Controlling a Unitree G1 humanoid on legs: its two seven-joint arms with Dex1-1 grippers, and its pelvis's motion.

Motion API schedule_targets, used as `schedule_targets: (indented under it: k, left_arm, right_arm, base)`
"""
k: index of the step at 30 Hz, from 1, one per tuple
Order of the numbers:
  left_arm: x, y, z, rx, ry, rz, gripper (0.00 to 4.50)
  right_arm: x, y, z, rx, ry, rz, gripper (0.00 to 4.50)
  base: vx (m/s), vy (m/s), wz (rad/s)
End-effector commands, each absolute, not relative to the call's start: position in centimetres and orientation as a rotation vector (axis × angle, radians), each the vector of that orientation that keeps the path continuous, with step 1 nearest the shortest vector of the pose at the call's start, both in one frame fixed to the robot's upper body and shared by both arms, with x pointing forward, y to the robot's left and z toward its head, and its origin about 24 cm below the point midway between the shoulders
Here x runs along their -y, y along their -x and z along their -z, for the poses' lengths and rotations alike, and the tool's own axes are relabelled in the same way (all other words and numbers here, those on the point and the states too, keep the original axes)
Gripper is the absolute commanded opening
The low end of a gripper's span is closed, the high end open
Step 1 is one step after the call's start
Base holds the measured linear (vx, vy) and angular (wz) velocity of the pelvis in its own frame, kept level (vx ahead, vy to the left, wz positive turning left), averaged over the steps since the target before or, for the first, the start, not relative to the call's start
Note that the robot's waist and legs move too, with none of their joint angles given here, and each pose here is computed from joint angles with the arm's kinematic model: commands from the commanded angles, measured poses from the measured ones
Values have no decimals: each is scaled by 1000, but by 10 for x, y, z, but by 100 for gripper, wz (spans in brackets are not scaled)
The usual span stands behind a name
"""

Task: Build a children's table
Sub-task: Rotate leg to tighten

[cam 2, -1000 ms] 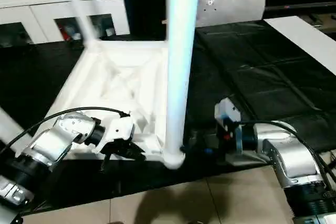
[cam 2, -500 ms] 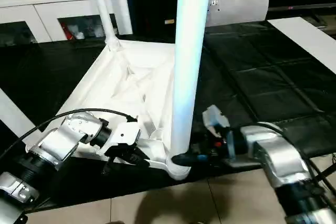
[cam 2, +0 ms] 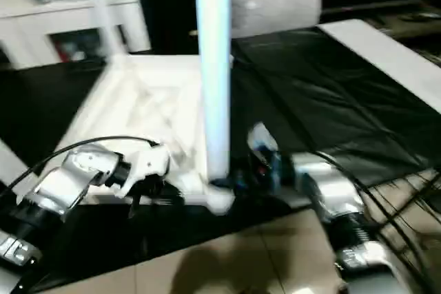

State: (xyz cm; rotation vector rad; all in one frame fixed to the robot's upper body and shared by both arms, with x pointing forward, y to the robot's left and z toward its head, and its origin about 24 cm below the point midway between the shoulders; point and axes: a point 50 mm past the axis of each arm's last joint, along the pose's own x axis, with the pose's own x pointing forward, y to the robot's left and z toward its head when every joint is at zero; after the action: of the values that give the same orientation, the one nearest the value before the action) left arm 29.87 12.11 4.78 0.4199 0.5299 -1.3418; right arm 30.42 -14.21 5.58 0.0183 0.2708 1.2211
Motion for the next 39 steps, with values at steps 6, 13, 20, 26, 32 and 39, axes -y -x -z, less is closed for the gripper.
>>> schedule_targets:
  k: [6,13,20,26,32,39]
  left_arm:
    - [-56,-297,-65,-348,-277,1267,0]
    - [-48,-302,-64,-341,-308,1208,0]
    - [-61,-303,-66,-322,-343,1233,0]
    - [-74,-297,-62,-348,-395,1351,0]
    - [-90,-289,-61,-378,-483,1528,0]
    - [-99,-285,-62,-420,-524,1653,0]
  right_arm:
    - [129,-315,-43,-360,31,-752,199]
    - [120,-317,-60,-268,-34,-732,281]
    - [141,-297,-72,-233,4,-884,346]
    - [172,-282,-80,-273,53,-1037,395]
    - [188,-268,-87,-335,143,-1203,426]
    - [190,-262,-87,-376,173,-1344,426]
  base:
    - [0,0,0]
    - [0,0,0]
    - [0,0,0]
    - [0,0,0]
    - [0,0,0]
    - [0,0,0]
